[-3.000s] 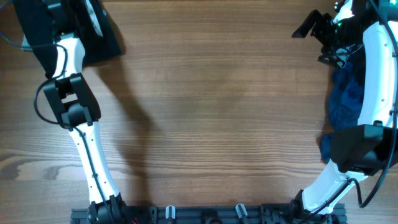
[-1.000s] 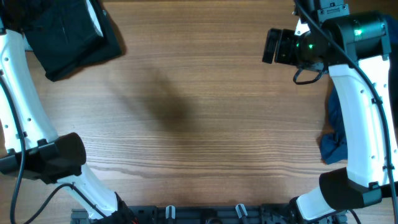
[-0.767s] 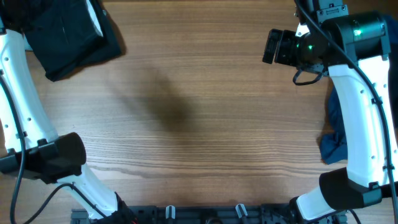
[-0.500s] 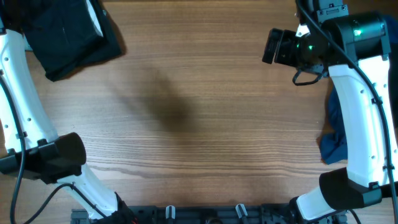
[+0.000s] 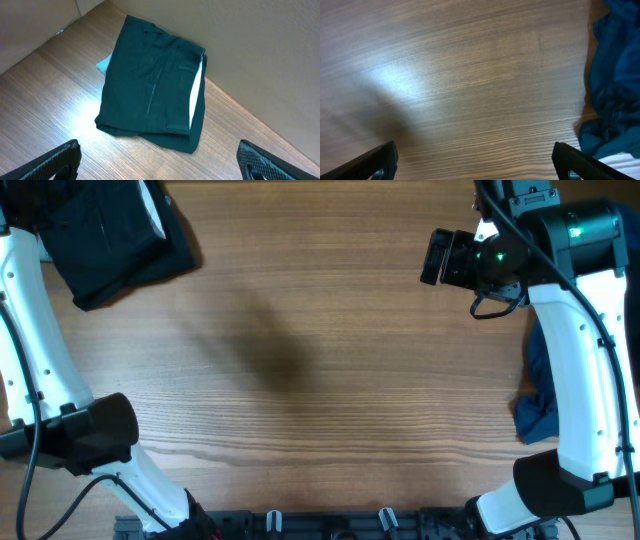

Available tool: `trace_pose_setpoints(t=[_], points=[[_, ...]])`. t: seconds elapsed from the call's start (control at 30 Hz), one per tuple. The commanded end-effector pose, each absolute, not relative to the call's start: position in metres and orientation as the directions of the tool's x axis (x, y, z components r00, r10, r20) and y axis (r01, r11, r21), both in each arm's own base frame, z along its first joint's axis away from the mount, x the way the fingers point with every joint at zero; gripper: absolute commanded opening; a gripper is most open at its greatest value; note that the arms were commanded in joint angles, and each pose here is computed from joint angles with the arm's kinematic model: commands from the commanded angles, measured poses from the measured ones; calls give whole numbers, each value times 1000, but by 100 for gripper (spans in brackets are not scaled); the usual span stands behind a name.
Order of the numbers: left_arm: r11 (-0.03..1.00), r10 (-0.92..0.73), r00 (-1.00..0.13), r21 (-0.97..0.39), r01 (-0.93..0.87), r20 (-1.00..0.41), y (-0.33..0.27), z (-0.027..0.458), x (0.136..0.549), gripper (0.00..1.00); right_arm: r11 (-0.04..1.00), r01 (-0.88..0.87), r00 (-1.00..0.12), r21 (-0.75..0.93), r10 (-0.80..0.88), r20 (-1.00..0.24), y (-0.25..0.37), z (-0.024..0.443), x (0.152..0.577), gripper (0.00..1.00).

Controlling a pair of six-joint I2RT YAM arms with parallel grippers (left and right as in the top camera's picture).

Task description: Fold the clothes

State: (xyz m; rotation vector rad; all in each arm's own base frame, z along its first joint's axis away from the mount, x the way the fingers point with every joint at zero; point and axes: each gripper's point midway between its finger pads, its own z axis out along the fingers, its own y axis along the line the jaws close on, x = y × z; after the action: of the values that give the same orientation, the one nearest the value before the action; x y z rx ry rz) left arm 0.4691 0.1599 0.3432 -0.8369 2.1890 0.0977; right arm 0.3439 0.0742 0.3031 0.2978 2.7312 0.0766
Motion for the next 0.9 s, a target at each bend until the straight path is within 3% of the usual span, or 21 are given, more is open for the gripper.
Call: trace_pose_setpoints(t=[0.0,0.53,0.63,0.77,0.87], points=[[785,-535,-486,-194,-589,-691,159,342,471,100,994,102,-905,40,110,-411,70,310,342,100],[785,-535,-486,-193,-589,-691,159,342,470,100,993,112,-901,29,114,-418,66,312,340,100],[785,-535,-486,-193,-589,-691,159,342,470,100,968,245,-839,63,244,-487,48,333,335,100],[785,-535,-486,-193,-589,-691,159,342,470,100,959,279,-715,50,243,-655,25,380,323,100],[785,-535,-486,-193,-589,-691,159,342,470,100,972,234,-592,-3,139,-794,9,429,307,100]])
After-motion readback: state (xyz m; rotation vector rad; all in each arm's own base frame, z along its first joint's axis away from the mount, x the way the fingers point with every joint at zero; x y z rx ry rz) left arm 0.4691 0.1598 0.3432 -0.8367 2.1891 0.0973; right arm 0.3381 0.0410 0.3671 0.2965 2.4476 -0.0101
